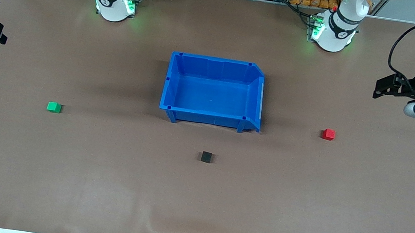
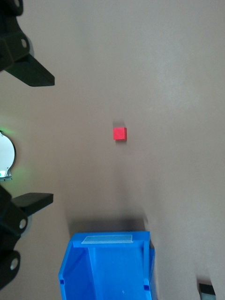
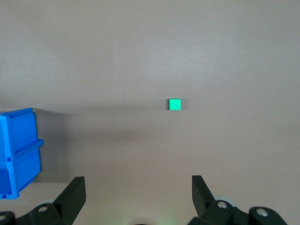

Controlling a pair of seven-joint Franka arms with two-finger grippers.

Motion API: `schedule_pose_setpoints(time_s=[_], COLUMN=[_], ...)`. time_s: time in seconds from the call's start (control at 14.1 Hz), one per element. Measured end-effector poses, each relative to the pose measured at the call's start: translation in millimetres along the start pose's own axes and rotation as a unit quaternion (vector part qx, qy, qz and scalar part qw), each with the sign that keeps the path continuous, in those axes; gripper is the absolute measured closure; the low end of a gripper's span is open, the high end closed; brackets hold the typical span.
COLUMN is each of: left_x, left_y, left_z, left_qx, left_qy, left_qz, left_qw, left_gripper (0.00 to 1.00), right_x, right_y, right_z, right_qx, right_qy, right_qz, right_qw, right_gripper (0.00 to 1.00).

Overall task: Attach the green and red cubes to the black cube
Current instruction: 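Move the left gripper toward the red cube while the right gripper starts moving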

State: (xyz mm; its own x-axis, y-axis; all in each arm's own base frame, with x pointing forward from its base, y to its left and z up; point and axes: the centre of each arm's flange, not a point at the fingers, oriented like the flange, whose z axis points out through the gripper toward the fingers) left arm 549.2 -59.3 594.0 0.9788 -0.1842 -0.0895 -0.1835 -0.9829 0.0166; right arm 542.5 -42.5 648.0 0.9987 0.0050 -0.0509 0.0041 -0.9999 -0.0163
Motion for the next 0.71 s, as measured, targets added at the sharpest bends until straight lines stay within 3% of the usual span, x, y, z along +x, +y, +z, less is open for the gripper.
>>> schedule_pose_setpoints(time_s=[0.5,0.71], left_x=[57,68], left_y=[-14,-34], left_z=[102,136], left_qx=[-0.02,-0.005], left_qy=[-0.052,-0.058], left_qz=[-0.002,-0.011], left_qw=[0.998,0.998], left_gripper=[0.0,0.0], right_x=[0,1], right_y=[0,0], right_z=[0,1], right_qx=[0.0,0.0], right_qy=[0.0,-0.001], right_qz=[0.0,0.0], right_qw=[1.0,1.0], right_gripper=[0.0,0.0])
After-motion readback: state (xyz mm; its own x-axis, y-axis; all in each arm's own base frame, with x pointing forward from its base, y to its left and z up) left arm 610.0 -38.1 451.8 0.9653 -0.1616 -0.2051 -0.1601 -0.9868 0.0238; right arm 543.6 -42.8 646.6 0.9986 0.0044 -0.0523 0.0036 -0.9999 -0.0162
